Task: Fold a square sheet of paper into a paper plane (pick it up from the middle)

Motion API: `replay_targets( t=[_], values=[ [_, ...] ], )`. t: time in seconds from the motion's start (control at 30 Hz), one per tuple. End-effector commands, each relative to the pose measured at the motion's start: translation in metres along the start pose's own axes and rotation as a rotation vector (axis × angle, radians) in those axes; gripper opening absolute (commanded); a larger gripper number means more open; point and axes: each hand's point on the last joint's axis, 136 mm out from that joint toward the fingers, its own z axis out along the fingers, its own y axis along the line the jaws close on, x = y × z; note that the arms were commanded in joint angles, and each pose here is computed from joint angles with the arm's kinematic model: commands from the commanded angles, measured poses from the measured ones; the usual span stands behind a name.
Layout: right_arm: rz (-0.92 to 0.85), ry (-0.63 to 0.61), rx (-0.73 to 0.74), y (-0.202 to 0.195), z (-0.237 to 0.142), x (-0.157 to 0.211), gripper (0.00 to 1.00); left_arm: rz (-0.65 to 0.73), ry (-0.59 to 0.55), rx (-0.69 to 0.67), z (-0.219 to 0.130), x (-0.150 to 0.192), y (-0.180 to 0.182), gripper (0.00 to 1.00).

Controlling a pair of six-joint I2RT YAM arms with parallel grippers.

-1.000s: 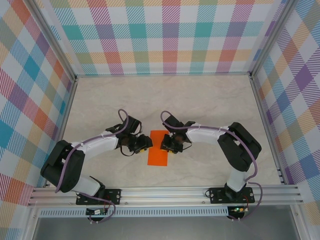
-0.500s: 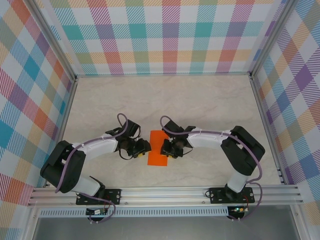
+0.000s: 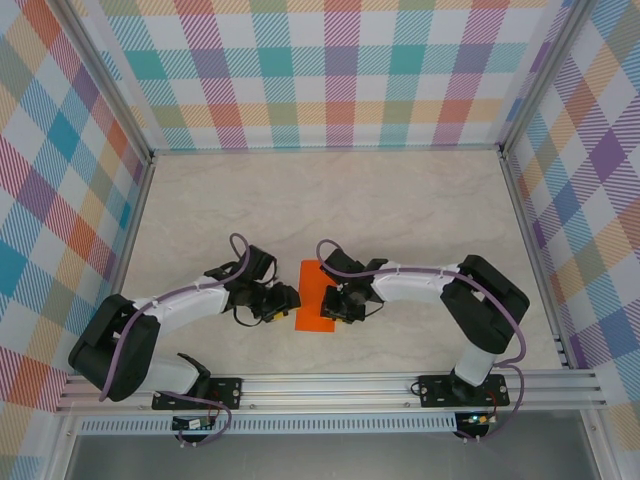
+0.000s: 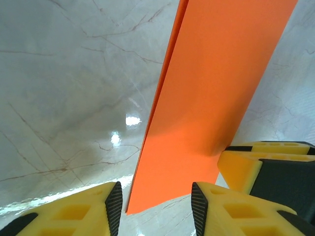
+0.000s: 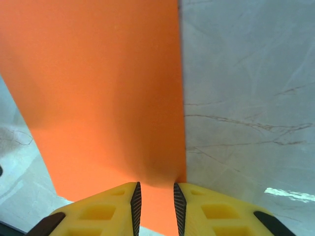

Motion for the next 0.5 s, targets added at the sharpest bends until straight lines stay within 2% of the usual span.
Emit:
replay_targets(
  t=[0.0, 0.1, 0.47],
  values=[
    [0.046, 0.026, 0.106, -0.03, 0.012, 0.009, 0.28, 0.008, 0.036, 0.01, 0.004, 0.007, -0.006, 0.44],
    [0.059, 0.035, 0.163, -0.042, 0.015, 0.011, 0.27, 0.014, 0.047, -0.001, 0.007, 0.008, -0.007, 0.44],
    [0.076, 0.043, 0.169, -0.047, 0.019, 0.014, 0.27, 0.034, 0.068, 0.004, 0.02, 0.012, -0.011, 0.44]
  ],
)
